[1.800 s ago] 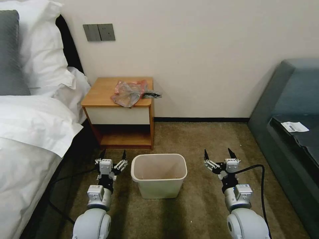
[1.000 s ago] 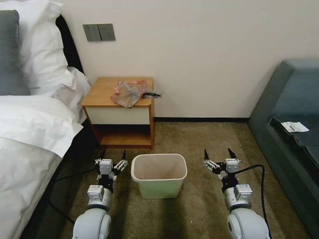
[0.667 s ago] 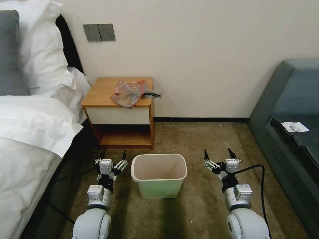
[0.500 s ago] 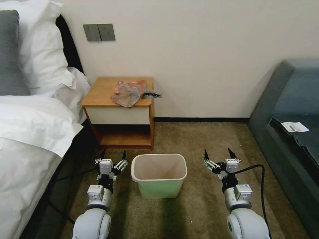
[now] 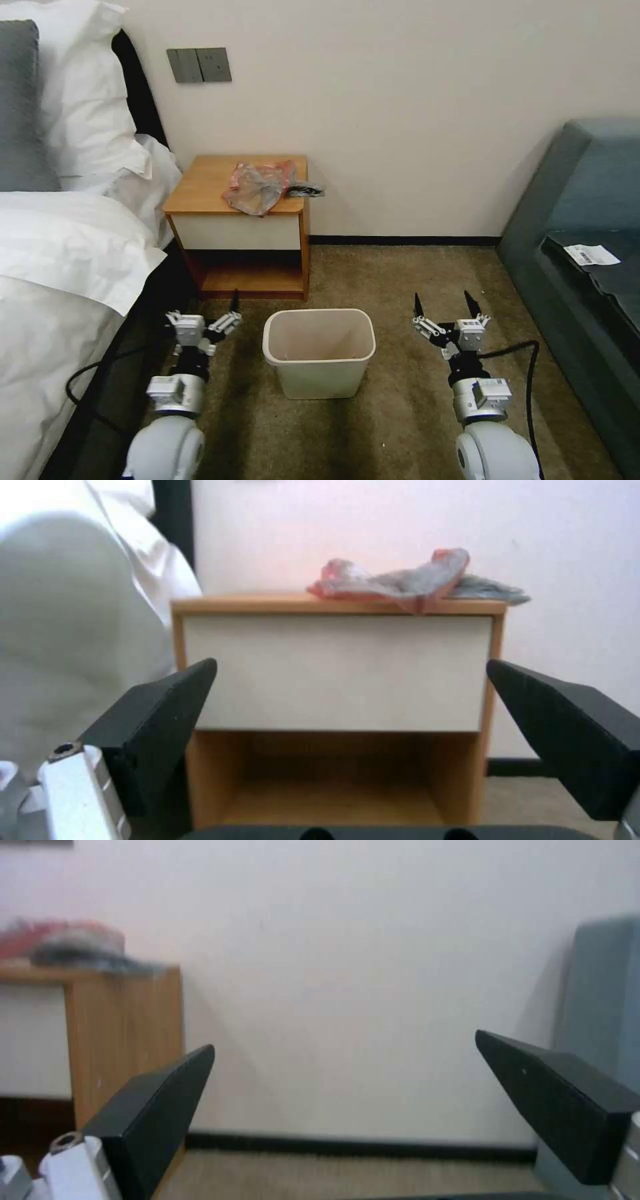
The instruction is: Pick up the garbage bag from the table and place it over the trash can.
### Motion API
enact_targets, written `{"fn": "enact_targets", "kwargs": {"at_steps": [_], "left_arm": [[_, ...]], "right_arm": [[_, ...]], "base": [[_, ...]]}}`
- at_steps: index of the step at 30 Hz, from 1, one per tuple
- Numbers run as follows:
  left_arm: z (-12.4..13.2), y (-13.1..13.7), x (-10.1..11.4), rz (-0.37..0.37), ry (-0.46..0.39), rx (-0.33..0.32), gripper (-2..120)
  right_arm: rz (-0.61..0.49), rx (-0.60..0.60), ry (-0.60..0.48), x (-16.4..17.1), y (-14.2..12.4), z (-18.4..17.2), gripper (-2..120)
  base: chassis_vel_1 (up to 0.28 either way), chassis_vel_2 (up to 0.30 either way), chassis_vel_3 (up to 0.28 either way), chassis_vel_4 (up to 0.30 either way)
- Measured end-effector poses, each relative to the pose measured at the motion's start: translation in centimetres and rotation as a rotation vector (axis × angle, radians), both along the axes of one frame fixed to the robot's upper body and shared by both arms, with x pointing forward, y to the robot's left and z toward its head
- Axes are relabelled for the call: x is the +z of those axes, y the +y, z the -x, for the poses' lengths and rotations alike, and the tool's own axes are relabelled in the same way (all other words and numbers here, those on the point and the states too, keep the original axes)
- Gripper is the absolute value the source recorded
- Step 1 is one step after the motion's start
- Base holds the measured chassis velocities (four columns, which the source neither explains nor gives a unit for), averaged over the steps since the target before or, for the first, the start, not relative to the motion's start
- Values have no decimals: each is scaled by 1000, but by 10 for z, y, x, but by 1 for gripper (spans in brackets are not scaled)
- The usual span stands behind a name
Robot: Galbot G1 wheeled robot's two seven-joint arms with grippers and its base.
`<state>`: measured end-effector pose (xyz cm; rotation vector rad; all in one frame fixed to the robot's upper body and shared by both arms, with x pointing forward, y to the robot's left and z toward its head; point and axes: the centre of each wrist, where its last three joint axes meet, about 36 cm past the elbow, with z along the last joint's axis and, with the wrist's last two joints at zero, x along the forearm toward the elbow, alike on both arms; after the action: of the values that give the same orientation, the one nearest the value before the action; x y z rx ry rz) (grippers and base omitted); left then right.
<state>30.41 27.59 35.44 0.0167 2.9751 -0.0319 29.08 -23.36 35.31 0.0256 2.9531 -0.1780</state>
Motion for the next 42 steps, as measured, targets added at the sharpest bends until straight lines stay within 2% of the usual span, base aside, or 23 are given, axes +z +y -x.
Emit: {"fn": "enact_targets", "kwargs": {"at_steps": [1, 2, 4, 6, 11, 15, 20, 24, 25, 28, 31, 32, 39, 42], "left_arm": [[2, -1, 0, 34, 11, -2, 100], [2, -1, 0, 34, 11, -2, 100], [5, -5, 5, 104, 41, -7, 100], [7, -8, 6, 125, 52, -17, 100], [7, -10, 5, 113, 49, -41, 100], [6, -8, 6, 105, 37, -51, 100], [5, -6, 10, 96, 22, -45, 100], [7, -3, 13, 92, 0, -30, 99], [7, -3, 13, 92, 0, -30, 99], [7, -4, 18, 77, -13, -21, 99], [8, -4, 18, 74, -15, -20, 99], [8, -5, 19, 72, -16, -19, 99], [5, -8, 17, 82, -16, -16, 99], [2, -8, 14, 82, -7, -13, 99]], "right_arm": [[7, -2, -38, -2, -1, 1, 100], [7, -2, -38, -2, -1, 1, 100], [17, -1, -98, -5, -1, 3, 100], [13, 29, -145, -5, 4, 0, 100], [-30, 87, -189, -4, 8, -6, 100], [-105, 157, -228, 0, 17, -20, 100], [-137, 248, -245, 9, 24, -52, 100], [-164, 333, -214, 15, 37, -91, 100], [-164, 333, -214, 15, 37, -91, 100], [-102, 369, -191, 13, 41, -124, 100], [-71, 380, -180, 10, 40, -133, 100], [-18, 399, -164, 6, 39, -150, 100], [32, 410, -119, 1, 43, -190, 100], [70, 414, -130, 8, 50, -226, 100]], "base": [[0, 0, 0, 0], [0, 0, 0, 0], [0, 0, 0, 0], [0, 0, 0, 0], [0, 0, 0, 0], [0, 0, 0, 0], [0, 0, 0, 0], [0, 0, 0, 0], [0, 0, 0, 0], [0, 0, 0, 0], [0, 0, 0, 0], [0, 0, 0, 0], [0, 0, 0, 0], [0, 0, 0, 0]]}}
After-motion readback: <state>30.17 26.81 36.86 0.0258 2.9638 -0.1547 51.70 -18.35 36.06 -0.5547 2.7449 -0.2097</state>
